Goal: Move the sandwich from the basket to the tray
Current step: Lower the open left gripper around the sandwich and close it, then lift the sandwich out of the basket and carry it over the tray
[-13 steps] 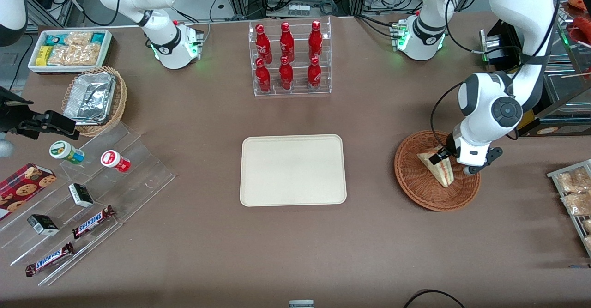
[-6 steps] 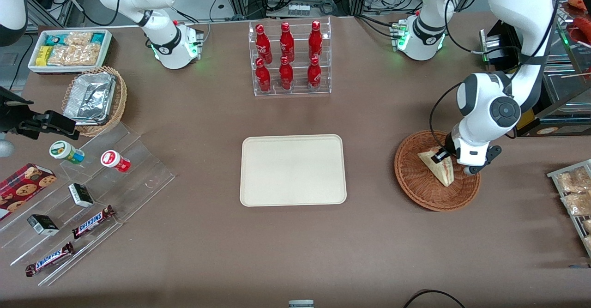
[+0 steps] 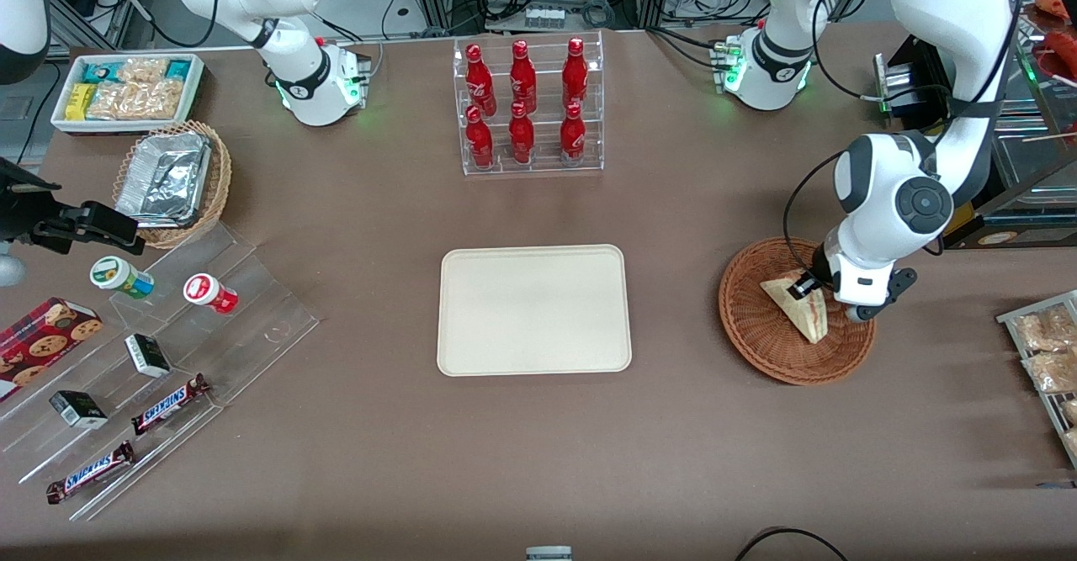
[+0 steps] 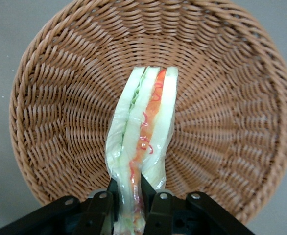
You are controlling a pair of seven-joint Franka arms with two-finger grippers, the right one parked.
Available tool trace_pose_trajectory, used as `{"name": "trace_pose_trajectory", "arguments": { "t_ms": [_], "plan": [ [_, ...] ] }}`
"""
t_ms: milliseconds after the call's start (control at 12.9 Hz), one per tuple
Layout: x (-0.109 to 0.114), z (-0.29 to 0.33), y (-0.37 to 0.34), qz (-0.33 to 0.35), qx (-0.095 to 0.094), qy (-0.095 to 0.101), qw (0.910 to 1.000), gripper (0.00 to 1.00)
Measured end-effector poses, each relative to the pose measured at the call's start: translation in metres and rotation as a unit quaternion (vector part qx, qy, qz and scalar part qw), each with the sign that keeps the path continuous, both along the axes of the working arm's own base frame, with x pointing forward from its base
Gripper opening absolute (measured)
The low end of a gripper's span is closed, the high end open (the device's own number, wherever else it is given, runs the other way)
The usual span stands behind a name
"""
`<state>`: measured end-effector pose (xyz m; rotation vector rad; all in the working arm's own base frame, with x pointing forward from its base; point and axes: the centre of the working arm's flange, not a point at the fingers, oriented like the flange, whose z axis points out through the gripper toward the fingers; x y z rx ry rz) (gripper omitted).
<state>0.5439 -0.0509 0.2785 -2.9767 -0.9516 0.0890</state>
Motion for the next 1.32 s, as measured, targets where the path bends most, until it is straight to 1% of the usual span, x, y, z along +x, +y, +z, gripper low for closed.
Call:
{"name": "trace_pose_trajectory", "arguments": {
  "t_ms": [155, 310, 465, 697, 930, 1317],
  "plan": [
    [0.014, 0.024, -0.011, -0.01, 0.001, 0.01, 0.9999, 0.15],
    [0.024, 0.047, -0.031, -0.026, 0.002, 0.015, 0.9996, 0.15],
    [0.026, 0.059, -0.06, -0.052, 0.002, 0.011, 0.9986, 0.15],
    [0.018, 0.067, -0.116, -0.104, 0.001, 0.003, 0.9945, 0.15],
    [0.004, 0.072, -0.183, -0.162, -0.002, -0.005, 0.9868, 0.15],
    [-0.012, 0.049, -0.293, -0.23, -0.006, -0.004, 0.9731, 0.15]
  ]
}}
